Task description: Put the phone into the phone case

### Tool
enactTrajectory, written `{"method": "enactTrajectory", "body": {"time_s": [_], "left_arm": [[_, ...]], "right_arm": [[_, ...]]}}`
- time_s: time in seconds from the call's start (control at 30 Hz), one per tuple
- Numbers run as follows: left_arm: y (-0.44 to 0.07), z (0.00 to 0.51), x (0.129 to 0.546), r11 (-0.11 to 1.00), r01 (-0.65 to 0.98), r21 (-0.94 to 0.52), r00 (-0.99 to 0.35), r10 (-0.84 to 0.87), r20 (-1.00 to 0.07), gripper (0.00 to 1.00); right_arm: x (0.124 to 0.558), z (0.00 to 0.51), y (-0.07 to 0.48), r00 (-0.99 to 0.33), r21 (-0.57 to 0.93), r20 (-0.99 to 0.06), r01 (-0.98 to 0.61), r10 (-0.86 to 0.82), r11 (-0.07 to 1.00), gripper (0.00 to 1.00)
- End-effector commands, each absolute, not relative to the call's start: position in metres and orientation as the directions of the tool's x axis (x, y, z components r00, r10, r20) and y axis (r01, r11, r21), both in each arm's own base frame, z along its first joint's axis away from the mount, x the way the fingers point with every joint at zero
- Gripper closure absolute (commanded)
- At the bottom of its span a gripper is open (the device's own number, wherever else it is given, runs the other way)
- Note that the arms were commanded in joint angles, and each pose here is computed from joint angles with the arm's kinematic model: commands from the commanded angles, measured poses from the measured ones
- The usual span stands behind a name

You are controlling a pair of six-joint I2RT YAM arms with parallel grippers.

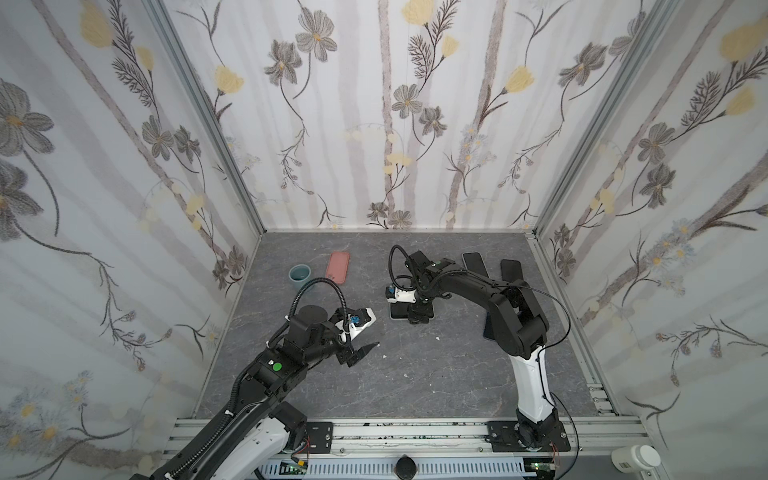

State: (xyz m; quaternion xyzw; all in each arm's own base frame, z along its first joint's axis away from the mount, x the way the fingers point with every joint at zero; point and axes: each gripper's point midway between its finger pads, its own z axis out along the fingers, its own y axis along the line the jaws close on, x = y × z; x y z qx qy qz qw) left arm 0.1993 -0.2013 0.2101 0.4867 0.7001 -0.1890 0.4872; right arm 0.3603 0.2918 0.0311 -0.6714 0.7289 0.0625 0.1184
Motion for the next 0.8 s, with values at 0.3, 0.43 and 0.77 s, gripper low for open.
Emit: {"method": "enactTrajectory", "body": {"time_s": [0.3, 0.43, 0.77], "left_arm": [[-0.197, 0.195, 0.187, 0.382, 0.891, 0.247, -0.018, 0.572, -0.820, 0.19], [-0.197, 0.199, 0.186, 0.379, 0.888, 0.261, 0.005, 0.560, -0.829, 0.19], [-0.194, 0.209, 0.189, 0.411, 0.859, 0.305, 0.045, 0.532, -0.846, 0.20]], "right_arm": [[0.353, 0.013, 0.290, -0.084, -0.011, -0.186, -0.996, -0.979, 0.087, 0.09], [0.352, 0.009, 0.289, -0.089, 0.000, -0.178, -0.996, -0.980, 0.091, 0.11], [0.365, 0.002, 0.276, -0.207, 0.020, -0.152, -0.978, -0.966, 0.206, 0.29]]}}
